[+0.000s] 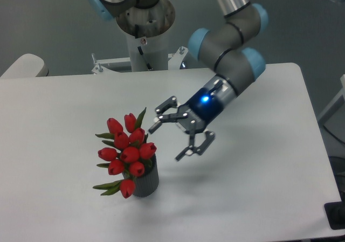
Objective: Insert the flowers into the vase
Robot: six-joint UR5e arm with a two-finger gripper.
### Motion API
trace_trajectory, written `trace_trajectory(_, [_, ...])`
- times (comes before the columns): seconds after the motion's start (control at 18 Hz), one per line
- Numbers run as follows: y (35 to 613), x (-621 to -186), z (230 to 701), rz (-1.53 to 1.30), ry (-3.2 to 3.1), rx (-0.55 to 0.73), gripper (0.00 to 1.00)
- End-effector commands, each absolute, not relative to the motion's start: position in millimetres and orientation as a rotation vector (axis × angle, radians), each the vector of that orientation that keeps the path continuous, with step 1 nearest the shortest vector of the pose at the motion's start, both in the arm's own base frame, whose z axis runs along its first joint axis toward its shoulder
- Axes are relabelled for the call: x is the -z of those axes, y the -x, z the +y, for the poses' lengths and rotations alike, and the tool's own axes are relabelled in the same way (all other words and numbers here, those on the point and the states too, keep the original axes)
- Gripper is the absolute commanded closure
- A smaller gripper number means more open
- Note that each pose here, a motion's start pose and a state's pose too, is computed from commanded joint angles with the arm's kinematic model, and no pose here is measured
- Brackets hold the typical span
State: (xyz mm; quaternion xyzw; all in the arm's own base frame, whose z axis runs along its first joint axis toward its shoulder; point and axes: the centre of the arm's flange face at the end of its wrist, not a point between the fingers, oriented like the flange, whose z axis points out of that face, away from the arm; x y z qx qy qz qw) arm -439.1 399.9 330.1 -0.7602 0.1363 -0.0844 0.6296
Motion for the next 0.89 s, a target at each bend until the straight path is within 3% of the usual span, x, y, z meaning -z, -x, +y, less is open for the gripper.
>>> trace_trajectory(0.56, [470.4,-417.9,375.7,0.336,2.166,-0.156,0.0])
trace_trajectory(0.89, [444.6,-474.6,390.1,0.433,2.433,-0.385,0.0])
